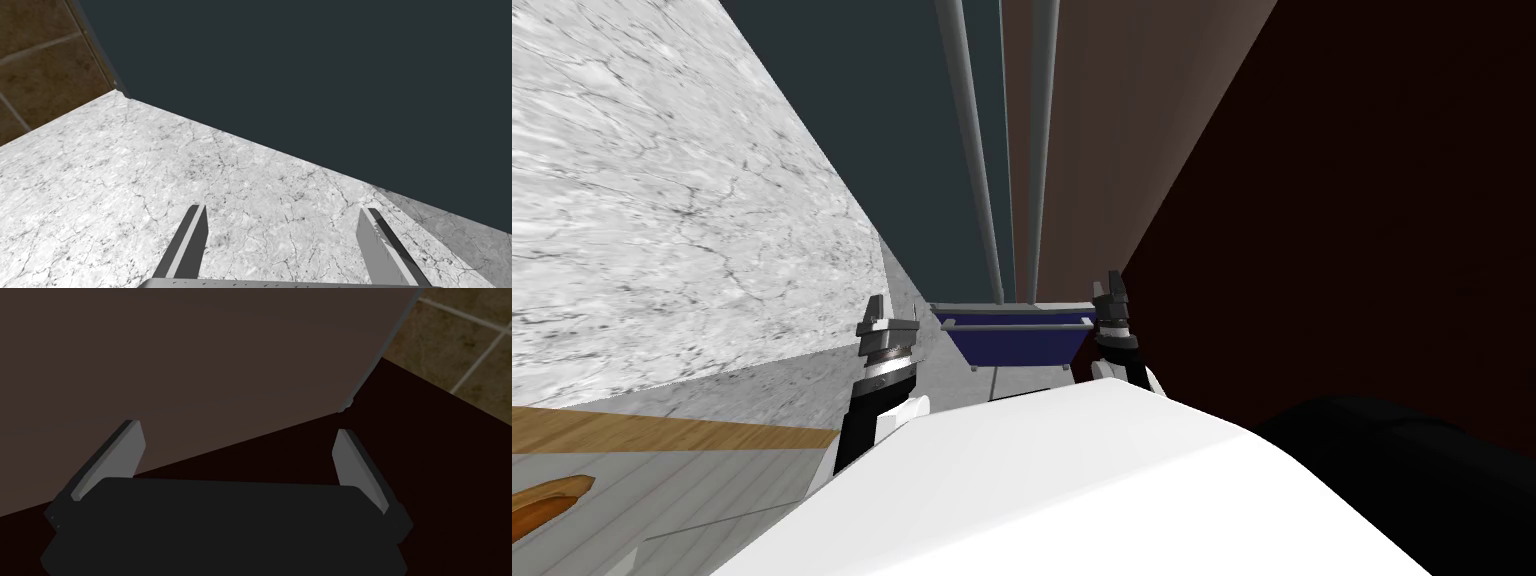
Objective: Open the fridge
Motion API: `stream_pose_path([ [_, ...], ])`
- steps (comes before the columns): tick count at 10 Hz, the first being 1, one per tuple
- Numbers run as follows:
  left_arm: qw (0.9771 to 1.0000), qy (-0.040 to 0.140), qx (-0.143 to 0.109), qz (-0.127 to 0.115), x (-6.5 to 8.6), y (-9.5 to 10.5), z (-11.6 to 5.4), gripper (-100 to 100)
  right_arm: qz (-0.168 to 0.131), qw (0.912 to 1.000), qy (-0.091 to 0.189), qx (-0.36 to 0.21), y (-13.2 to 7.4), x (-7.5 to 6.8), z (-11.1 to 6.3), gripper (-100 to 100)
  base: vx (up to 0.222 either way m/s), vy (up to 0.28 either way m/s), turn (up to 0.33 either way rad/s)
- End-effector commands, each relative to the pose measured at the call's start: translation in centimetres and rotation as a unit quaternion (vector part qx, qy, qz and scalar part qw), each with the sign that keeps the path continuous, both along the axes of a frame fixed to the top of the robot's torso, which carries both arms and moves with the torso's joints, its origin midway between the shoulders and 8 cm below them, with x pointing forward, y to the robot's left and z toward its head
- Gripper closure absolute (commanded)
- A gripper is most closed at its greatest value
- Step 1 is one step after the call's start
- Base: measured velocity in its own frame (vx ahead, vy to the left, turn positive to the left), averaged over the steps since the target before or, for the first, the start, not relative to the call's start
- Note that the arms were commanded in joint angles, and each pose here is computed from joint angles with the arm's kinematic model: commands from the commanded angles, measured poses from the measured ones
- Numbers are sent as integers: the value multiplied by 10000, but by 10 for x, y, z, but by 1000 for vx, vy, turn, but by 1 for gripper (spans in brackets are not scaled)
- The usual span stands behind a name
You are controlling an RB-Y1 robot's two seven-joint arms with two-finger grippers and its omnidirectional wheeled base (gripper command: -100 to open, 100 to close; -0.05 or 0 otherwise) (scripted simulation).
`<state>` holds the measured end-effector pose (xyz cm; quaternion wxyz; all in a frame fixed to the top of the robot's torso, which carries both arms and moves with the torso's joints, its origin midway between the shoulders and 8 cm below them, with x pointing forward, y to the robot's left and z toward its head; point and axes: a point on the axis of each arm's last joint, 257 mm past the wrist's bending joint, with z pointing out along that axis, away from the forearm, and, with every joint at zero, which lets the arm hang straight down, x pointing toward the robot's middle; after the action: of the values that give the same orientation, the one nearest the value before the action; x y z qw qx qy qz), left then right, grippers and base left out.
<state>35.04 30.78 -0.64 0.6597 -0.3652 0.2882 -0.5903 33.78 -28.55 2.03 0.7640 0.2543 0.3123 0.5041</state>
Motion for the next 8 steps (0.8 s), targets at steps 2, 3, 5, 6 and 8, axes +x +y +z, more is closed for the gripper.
stream_pose_path([
  [2, 10000, 0, 0, 0, 0, 0, 0, 0, 0, 10000, 0, 0, 0, 0, 0, 0, 0, 0, 0],
  [3, 10000, -1, 0, 0, 0, 0, 0, 0, 0, 10000, -1, 0, 0, 0, 0, 0, 0, 0, 0],
  [5, 10000, -1, 0, 0, 0, 0, 0, 0, 0, 10000, -1, 0, 0, 0, 0, 0, 0, 0, 0],
  [6, 10000, -2, 1, 0, 0, 0, 0, 0, 0, 10000, -2, 0, 0, 0, 0, 0, 0, 0, 0],
  [8, 10000, -2, 1, 0, 0, 0, 0, 0, 0, 10000, -2, -1, 0, 0, 0, 0, 0, 0, 0],
])
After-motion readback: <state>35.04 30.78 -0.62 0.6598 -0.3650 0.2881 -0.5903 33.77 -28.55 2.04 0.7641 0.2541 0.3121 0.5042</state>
